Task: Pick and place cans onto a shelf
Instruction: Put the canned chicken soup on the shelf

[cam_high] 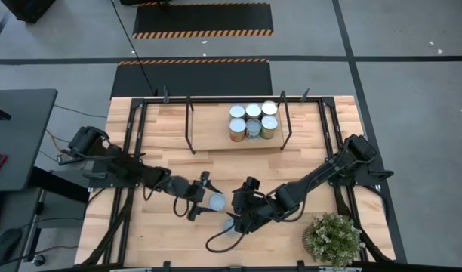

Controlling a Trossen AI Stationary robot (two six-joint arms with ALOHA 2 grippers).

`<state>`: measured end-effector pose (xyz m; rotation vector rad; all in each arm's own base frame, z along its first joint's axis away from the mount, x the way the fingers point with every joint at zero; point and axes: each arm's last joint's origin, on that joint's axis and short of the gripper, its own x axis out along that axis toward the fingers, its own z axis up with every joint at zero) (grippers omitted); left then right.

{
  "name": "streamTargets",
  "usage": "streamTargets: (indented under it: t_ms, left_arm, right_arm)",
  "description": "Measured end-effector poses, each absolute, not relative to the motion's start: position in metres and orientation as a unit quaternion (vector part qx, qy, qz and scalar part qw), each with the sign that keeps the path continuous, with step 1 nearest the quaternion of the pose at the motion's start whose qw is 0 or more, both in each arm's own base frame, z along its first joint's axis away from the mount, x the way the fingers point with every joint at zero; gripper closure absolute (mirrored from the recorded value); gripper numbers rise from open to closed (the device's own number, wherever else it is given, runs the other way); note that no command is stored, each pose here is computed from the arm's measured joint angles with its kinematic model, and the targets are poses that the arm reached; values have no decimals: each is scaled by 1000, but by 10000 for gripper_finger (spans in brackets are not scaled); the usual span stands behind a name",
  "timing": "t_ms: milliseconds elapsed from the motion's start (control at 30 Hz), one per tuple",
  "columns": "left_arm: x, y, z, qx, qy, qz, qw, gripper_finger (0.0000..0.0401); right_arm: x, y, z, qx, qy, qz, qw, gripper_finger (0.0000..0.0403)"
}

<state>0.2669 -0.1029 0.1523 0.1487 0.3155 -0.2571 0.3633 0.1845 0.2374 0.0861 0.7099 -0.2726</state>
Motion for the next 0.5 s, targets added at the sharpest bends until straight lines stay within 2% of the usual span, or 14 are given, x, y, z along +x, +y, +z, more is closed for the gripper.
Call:
streamTargets:
  t_ms: [133, 267, 500]
  left_arm:
    - [273, -76, 140, 83, 147, -114, 979, 106]
    - [279, -51, 136, 52, 137, -106, 984, 106]
    - [284, -39, 121, 23, 160, -104, 981, 106]
  right_arm:
    - [367, 177, 238, 39, 349, -136, 926, 35]
    - [364, 173, 237, 27, 370, -138, 919, 35]
    - [363, 164, 233, 14, 391, -155, 907, 35]
